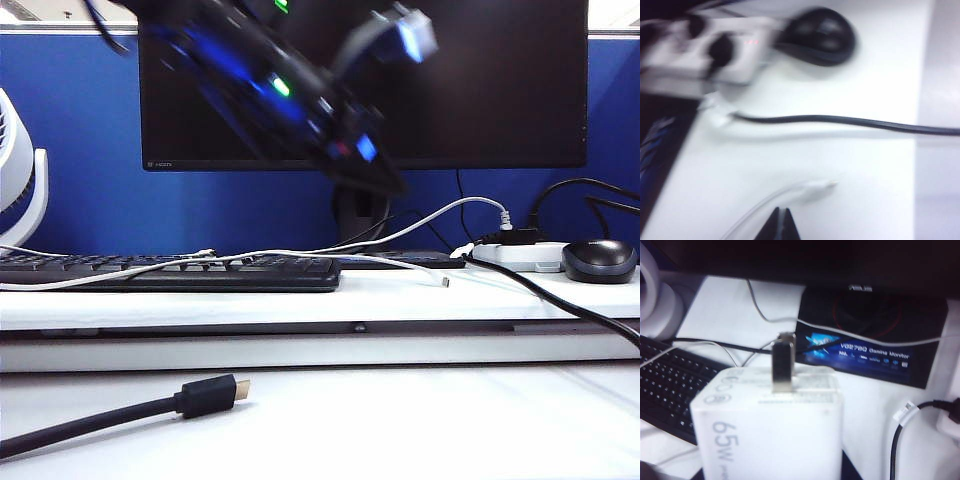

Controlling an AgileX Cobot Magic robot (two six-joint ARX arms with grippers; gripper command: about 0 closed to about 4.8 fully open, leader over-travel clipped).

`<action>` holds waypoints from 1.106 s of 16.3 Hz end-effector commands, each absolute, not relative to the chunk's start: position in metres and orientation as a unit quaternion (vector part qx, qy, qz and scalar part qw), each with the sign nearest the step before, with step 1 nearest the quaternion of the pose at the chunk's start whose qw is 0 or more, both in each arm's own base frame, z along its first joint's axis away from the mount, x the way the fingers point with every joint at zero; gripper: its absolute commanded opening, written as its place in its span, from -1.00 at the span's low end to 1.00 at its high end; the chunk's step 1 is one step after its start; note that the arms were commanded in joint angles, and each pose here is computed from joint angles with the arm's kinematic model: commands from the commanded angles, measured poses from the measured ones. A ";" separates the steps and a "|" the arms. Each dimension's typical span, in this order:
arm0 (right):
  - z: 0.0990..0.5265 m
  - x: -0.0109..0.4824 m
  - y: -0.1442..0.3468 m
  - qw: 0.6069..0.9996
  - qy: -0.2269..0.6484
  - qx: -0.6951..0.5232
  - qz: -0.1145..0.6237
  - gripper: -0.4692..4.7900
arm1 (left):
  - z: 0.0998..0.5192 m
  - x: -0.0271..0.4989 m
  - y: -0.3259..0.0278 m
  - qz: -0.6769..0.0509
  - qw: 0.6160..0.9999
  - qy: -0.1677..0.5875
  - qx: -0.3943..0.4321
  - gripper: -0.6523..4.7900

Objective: Pick up the Type-C charging cable and the charging base, insert one end of the Type-C charger into the corresponding slot on the base, and finally place the plugged-in charger back on the table.

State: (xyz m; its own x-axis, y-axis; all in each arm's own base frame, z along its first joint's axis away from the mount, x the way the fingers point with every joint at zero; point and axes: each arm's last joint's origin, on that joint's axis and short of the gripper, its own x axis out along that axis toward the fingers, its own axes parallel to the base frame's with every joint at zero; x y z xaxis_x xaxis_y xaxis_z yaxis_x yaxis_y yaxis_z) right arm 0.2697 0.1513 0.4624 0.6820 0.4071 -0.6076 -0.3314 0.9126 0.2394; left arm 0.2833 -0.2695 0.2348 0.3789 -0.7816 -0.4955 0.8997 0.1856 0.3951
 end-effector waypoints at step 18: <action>0.480 0.253 0.144 0.915 0.316 0.074 0.239 -0.84 | 0.204 0.306 -0.308 -0.589 0.616 -0.025 0.522 0.26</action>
